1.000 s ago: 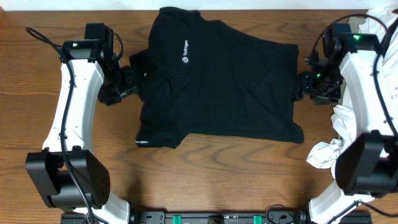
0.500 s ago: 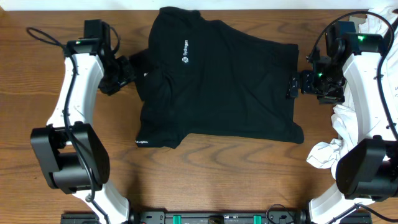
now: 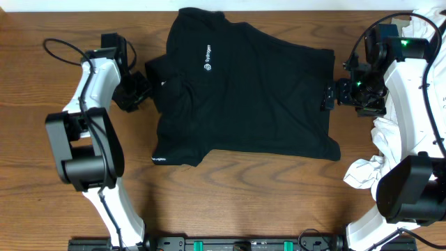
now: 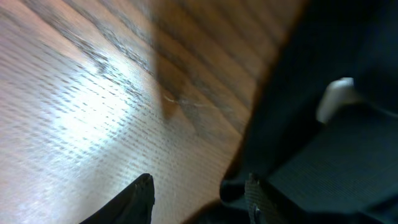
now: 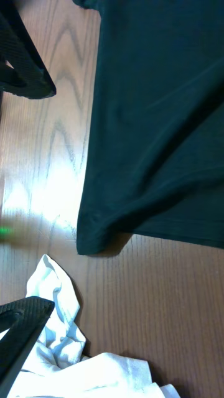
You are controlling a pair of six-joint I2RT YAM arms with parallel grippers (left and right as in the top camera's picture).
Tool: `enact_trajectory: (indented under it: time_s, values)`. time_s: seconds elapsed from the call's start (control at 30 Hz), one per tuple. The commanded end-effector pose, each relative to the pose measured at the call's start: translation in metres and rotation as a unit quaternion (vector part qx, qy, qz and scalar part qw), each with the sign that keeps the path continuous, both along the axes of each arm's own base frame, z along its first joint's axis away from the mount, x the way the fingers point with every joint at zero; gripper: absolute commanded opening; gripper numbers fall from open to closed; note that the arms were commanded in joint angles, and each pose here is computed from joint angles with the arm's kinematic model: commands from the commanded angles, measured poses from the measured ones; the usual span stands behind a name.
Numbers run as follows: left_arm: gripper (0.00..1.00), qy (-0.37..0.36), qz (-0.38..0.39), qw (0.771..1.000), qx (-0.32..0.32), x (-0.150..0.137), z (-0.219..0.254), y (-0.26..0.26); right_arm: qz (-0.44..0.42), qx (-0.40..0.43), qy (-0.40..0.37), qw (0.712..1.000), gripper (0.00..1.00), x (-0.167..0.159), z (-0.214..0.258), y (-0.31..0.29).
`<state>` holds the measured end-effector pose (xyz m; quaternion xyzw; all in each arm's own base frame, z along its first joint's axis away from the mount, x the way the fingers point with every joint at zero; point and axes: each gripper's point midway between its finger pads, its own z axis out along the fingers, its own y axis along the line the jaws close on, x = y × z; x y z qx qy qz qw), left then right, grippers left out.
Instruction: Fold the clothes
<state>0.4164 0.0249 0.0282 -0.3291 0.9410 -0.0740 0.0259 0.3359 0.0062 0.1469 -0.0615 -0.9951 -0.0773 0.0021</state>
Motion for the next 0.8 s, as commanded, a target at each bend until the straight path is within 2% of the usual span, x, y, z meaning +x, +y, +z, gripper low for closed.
enact_trajectory:
  time_s: [0.0, 0.77]
  values:
    - [0.49, 0.008, 0.008, 1.000, -0.017, -0.001, -0.009, -0.005, 0.009, 0.003, -0.010, 1.000, 0.99, 0.003, 0.004, 0.002]
    - [0.50, -0.018, 0.017, 0.999, -0.028, 0.015, -0.014, -0.014, 0.009, 0.003, -0.010, 1.000, 0.99, 0.003, 0.004, 0.002]
